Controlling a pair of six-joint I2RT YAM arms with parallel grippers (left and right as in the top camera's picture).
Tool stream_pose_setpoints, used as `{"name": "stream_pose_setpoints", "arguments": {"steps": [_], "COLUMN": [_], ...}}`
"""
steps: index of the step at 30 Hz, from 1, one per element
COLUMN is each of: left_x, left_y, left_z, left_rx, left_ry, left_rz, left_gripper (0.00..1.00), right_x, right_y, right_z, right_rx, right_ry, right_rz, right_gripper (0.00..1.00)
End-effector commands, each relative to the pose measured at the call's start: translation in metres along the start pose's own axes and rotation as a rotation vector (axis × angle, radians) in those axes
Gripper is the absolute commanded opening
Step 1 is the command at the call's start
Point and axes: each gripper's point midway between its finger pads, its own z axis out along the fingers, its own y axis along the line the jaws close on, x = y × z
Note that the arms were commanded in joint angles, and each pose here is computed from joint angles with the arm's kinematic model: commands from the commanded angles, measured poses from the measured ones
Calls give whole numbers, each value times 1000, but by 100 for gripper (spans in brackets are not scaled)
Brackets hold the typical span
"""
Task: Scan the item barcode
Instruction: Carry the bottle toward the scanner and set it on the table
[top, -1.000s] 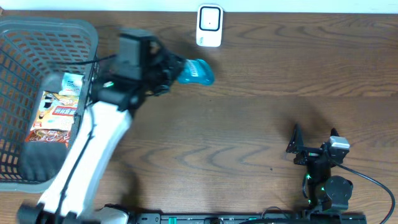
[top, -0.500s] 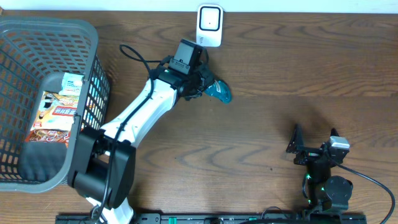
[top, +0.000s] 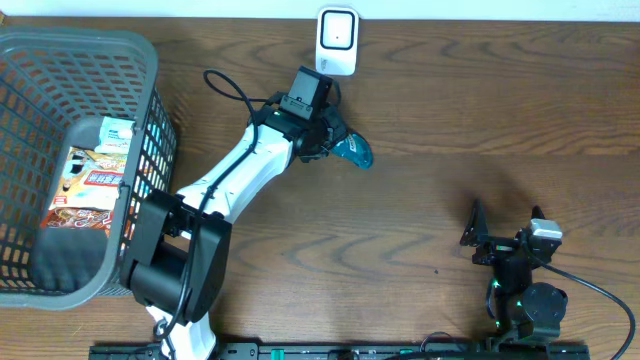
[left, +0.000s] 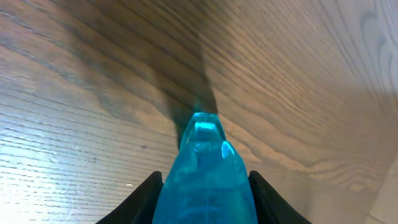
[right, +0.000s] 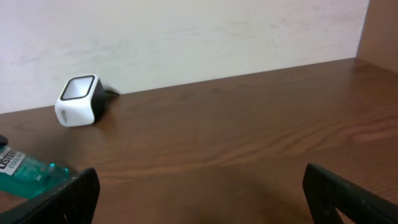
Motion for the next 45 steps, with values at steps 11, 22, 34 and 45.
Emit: {"name": "stream_pose_setpoints", "arguments": {"steps": [11, 22, 34, 45], "left_x": [8, 14, 29, -39], "left_y": [11, 23, 42, -46], "left_z": [12, 11, -16, -183], "left_rx": [-55, -100, -195, 46], "left_ry": [22, 49, 97, -301], "left_rz": [29, 41, 23, 479], "left_gripper": [46, 86, 96, 98], "right_x": [0, 0, 0, 0], "right_y": [0, 0, 0, 0], "right_z": [0, 0, 0, 0], "right_rx": [1, 1, 1, 1], "right_ry": [0, 0, 0, 0], "right_rz": [-14, -14, -14, -14], "right_gripper": [99, 99, 99, 99]}}
